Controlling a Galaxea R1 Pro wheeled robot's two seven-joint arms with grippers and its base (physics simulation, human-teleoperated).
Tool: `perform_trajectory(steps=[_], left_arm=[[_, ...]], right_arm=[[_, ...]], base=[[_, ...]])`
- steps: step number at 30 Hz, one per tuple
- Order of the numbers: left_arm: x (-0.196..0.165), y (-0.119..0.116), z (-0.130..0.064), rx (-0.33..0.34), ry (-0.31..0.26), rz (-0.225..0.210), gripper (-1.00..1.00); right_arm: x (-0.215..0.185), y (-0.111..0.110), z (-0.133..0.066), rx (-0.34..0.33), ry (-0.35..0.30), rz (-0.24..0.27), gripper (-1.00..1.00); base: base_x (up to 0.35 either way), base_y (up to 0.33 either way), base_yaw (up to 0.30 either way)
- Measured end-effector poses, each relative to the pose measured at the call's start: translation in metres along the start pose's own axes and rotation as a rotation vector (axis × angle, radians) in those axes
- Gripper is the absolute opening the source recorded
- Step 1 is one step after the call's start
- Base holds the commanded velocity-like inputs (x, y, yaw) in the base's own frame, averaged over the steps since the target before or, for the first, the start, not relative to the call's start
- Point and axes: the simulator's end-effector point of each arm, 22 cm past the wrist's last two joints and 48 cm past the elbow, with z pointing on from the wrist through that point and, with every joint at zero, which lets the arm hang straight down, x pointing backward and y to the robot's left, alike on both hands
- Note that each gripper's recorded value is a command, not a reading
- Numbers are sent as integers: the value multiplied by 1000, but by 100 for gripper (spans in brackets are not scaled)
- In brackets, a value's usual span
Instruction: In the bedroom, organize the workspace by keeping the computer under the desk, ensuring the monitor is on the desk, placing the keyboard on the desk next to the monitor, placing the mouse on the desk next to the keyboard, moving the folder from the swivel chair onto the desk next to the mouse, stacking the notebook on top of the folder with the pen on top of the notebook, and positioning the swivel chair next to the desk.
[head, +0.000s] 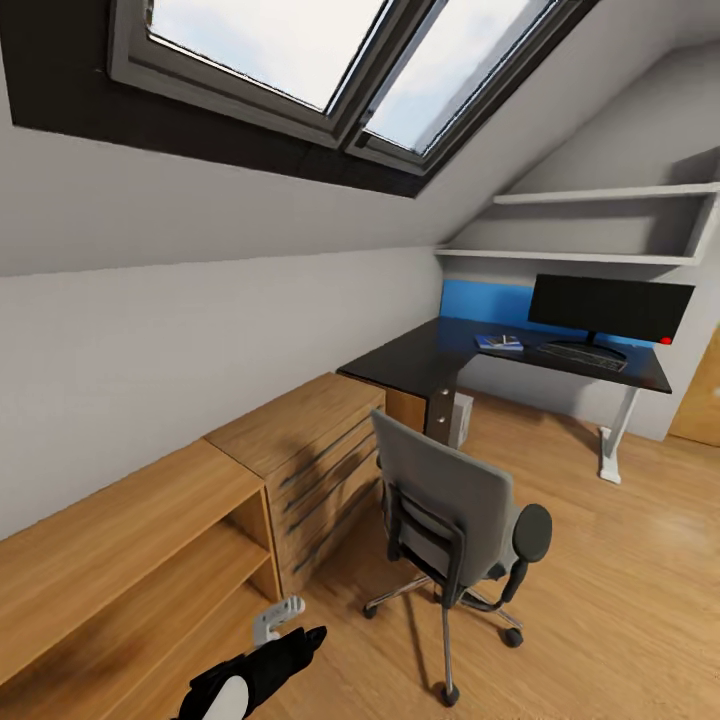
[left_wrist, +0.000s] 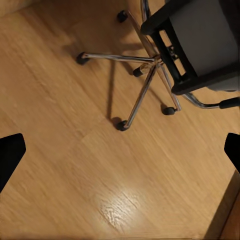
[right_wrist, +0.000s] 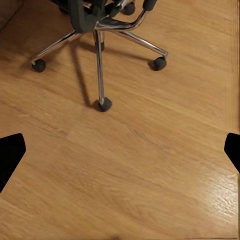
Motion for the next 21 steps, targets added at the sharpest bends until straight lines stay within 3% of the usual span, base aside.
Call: perform_trajectory(steps=[12, 21], left_arm=[[1, 1, 0, -5, 1, 6, 100], [2, 2, 1, -7, 3, 9, 100]], right_arm=[[1, 0, 0, 1, 1, 0, 100], [1, -1, 0, 1, 1, -1, 100]], base=[[11, 25, -299], [82, 219, -299]])
